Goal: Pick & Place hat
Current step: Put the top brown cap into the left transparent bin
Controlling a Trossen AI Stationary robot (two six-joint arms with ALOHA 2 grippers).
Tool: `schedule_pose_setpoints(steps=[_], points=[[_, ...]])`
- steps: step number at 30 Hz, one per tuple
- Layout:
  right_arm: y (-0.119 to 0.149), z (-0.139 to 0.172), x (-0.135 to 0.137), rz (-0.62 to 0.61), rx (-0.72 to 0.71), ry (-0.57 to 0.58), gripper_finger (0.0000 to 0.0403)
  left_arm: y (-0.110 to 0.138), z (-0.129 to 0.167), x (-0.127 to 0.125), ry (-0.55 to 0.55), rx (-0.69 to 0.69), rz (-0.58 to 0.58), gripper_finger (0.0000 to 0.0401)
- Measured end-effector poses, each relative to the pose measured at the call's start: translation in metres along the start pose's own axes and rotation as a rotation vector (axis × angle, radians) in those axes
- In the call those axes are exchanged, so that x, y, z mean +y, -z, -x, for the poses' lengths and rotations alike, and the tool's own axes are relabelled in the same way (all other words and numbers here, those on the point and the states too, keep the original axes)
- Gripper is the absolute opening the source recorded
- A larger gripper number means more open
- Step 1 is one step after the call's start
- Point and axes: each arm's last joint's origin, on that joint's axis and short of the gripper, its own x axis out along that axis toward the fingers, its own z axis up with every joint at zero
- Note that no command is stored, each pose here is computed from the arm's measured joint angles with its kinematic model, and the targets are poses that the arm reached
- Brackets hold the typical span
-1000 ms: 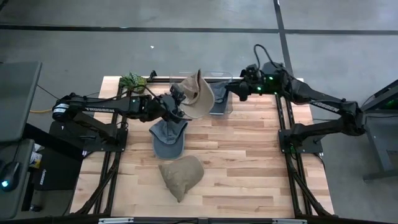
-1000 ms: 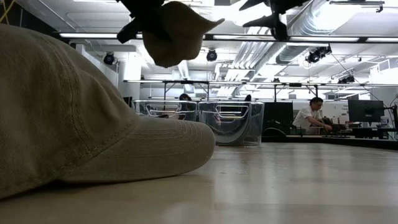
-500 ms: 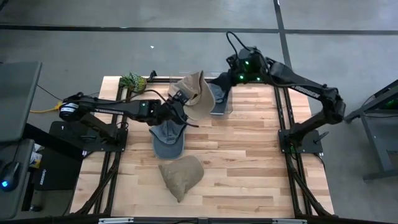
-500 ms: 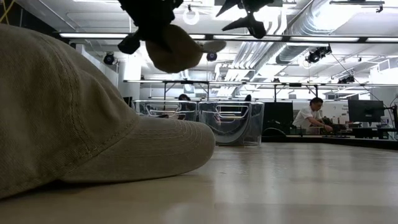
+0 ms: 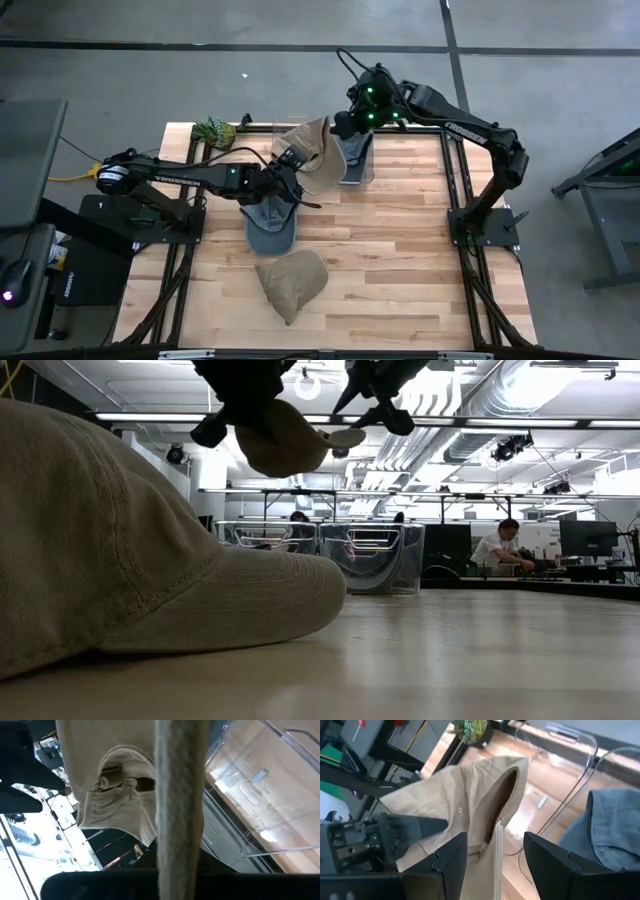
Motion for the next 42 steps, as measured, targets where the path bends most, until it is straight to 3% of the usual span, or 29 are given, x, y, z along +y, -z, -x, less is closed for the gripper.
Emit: schedule_pose_setpoints(steps=[7,15,21,28,34,42], points=[[-0.001,-0.008,-0.002,-0.005,0.007,0.01,0.0189,0.0,0.0,0.0,0.0,-0.006,0.002,0.0],[-0.001,-0.008,-0.001,0.092,-0.005,0.016,0.0194,0.0,0.0,0.0,0.001,-0.014,0.003,0.0],[-0.002,-0.008,0.0,0.106,-0.012,0.01,0.025,0.0,0.0,0.0,0.001,-0.015,0.004,0.0],[-0.004,-0.018,0.0,0.03,-0.007,-0.041,0.0312,-0.003,-0.002,0.0,0.005,-0.027,0.002,0.0],[0.001,-0.045,-0.004,-0.001,0.055,-0.016,0.0316,-0.005,-0.003,-0.001,0.007,-0.033,0.004,0.0],[0.001,-0.051,-0.006,0.004,0.038,0.016,0.0313,-0.004,-0.003,-0.001,0.008,-0.017,0.001,0.0]])
